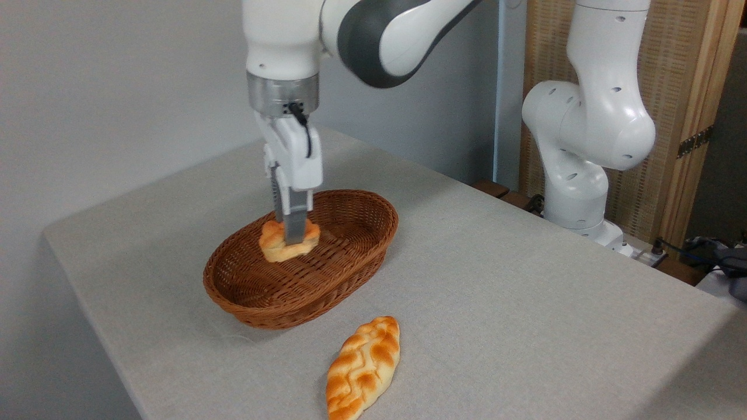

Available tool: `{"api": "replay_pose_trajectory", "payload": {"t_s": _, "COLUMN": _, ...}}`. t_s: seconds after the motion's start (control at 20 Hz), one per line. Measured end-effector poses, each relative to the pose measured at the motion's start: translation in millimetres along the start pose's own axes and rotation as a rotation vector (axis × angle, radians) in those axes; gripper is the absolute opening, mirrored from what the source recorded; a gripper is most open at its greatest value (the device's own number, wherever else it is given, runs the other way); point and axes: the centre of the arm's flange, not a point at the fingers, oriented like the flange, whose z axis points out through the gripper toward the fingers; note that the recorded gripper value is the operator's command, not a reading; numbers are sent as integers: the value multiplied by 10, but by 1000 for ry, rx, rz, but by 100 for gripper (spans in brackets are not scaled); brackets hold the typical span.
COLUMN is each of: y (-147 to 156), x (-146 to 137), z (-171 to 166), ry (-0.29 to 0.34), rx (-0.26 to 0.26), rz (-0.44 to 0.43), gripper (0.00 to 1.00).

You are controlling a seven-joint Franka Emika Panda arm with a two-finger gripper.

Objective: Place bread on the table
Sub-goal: 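Lift the bun out of the basket and carry it past the rim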

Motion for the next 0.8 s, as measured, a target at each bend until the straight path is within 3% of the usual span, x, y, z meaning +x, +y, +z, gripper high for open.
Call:
{"api": "replay_pose_trajectory", "payload": {"t_s": 0.3, "y": -152, "x": -461, "z": -168, "ry": -38, "rx": -56, "rz": -86, "gripper": 43}}
{"api": "replay_pose_trajectory", "payload": {"t_s": 0.5, "y": -341, "x": -847, "z": -177, "ry": -97, "rx": -63, "rz": -142, "gripper": 47}}
{"api": "replay_pose_trajectory", "payload": {"t_s": 0.7, "y": -424, "x": -1084, "z": -76, "ry": -145, "rx": -87, "rz": -130, "gripper": 48}}
{"api": "replay_pose_trajectory", "payload": {"t_s": 0.8, "y": -461, "x": -1185, "z": -25, "ry": -158, "rx": -101, "rz": -116, "gripper": 55}}
